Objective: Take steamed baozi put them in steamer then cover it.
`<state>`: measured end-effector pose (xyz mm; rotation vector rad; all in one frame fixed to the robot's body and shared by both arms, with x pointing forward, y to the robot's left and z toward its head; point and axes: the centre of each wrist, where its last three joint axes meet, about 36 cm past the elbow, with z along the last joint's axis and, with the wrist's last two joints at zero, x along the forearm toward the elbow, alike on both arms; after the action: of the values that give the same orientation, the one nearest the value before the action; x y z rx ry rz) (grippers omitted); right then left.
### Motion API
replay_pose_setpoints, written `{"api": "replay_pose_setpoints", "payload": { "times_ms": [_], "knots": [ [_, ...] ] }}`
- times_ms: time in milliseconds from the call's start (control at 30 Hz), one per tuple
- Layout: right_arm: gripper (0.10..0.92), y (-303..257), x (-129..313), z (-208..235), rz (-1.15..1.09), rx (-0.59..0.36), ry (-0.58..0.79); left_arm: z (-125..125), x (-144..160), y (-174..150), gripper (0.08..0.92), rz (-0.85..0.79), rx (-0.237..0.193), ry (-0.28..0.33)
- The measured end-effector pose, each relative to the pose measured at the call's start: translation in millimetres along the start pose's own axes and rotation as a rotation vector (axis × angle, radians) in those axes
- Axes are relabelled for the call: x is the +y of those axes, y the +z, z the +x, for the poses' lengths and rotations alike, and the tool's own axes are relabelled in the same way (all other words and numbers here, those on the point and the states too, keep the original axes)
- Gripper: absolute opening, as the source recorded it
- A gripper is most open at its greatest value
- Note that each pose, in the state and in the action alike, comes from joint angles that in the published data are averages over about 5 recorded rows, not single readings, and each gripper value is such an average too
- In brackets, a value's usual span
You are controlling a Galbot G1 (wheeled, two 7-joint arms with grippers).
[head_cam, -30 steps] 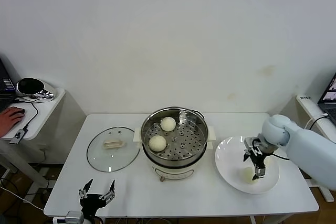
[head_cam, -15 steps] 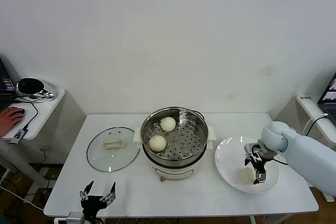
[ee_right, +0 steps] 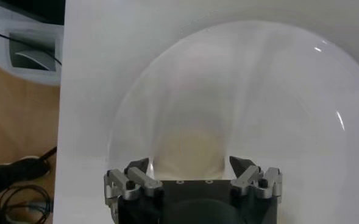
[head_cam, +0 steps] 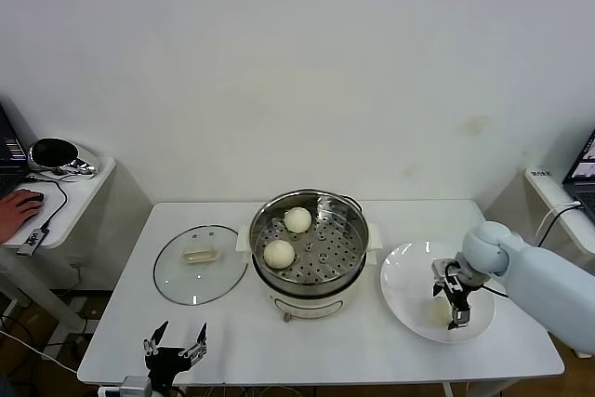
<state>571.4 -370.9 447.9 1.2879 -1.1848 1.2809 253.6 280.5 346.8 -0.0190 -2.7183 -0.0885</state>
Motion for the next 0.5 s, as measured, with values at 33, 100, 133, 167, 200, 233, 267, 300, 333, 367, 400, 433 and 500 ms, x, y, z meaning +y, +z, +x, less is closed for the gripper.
{"api": "replay_pose_setpoints", "payload": {
  "times_ms": [33, 100, 133, 167, 200, 233, 267, 300, 333, 367, 400, 433, 500],
  "knots": [
    [0.708, 1, 0, 1, -0.002, 0.000, 0.002, 0, 0, 0, 0.823, 0.000, 0.000, 0.000],
    [0.667, 2, 0, 2, -0.005, 0.000, 0.007, 0, -1, 0, 0.823, 0.000, 0.001, 0.001],
    [0.653, 2, 1, 3, -0.007, -0.001, 0.010, 0, -1, 0, 0.823, 0.001, 0.000, 0.002],
    [0.645, 3, 1, 5, -0.009, -0.001, 0.013, 0, -1, 0, 0.823, 0.001, 0.000, 0.003],
    [0.635, 4, 1, 6, -0.011, -0.002, 0.016, -1, -2, 0, 0.823, 0.001, 0.000, 0.004],
    [0.629, 5, 1, 8, -0.013, -0.002, 0.019, -1, -2, 0, 0.823, 0.000, 0.000, 0.005],
    [0.623, 5, 0, 10, -0.015, -0.003, 0.022, -1, -3, 0, 0.823, 0.000, 0.000, 0.007],
    [0.616, 6, 0, 12, -0.017, -0.003, 0.025, -1, -3, 0, 0.823, -0.001, 0.000, 0.008],
    [0.611, 7, 0, 14, -0.019, -0.004, 0.028, -1, -4, 0, 0.823, -0.002, -0.001, 0.009],
    [0.608, 8, 0, 17, -0.021, -0.005, 0.031, -1, -5, 0, 0.823, -0.002, -0.001, 0.011],
    [0.604, 9, 0, 19, -0.023, -0.005, 0.034, -2, -5, 0, 0.823, -0.002, -0.002, 0.013],
    [0.602, 9, -1, 22, -0.025, -0.006, 0.038, -2, -6, -1, 0.823, -0.002, -0.003, 0.014],
    [0.597, 11, -2, 29, -0.027, -0.009, 0.047, -2, -7, -1, 0.823, -0.003, -0.005, 0.018]
  ]
}}
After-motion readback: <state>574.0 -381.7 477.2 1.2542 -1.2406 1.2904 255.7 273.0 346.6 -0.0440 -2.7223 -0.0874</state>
